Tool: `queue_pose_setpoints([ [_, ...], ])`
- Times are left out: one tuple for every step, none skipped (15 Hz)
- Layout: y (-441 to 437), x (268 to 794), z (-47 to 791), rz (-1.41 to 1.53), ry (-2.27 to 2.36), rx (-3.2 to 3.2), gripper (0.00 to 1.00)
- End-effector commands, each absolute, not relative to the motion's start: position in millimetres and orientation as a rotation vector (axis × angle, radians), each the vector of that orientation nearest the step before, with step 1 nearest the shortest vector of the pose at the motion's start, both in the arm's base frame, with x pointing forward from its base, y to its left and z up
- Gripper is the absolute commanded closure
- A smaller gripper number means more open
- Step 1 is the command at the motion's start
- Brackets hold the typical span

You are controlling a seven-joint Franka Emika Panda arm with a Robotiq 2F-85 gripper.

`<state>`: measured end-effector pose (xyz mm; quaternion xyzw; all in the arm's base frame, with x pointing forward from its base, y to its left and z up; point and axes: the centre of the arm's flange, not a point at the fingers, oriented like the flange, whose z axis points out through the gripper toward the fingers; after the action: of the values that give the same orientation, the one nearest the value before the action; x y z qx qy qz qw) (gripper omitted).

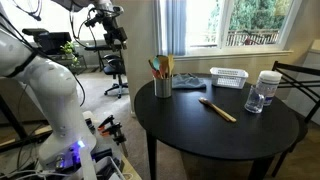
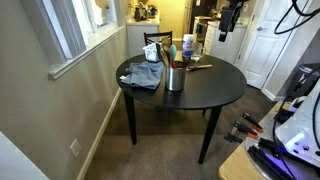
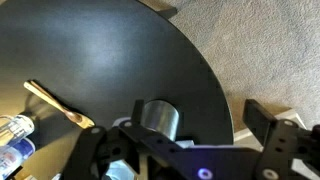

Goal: Put the wooden spoon into the metal bucket

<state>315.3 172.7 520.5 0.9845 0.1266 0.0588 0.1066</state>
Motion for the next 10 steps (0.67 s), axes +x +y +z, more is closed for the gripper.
queue_pose_setpoints([
  [172.7,315.3,520.5,0.173,0.373,2.899,0.0],
  [172.8,315.2,520.5,0.173,0.373,2.899,0.0],
  [172.7,315.3,520.5,0.173,0.373,2.899,0.0],
  [172.7,315.3,520.5,0.173,0.373,2.899,0.0],
  [172.7,315.2,520.5,0.173,0.373,2.899,0.0],
  [172.7,315.2,520.5,0.173,0.373,2.899,0.0],
  [169.3,317.5,522.9,0.176,0.374,2.906,0.0],
  [162.9,321.0,526.6,0.172,0.362,2.928,0.0],
  [156.9,323.4,528.9,0.175,0.348,2.932,0.0],
  [147.2,326.1,532.2,0.172,0.355,2.956,0.0],
])
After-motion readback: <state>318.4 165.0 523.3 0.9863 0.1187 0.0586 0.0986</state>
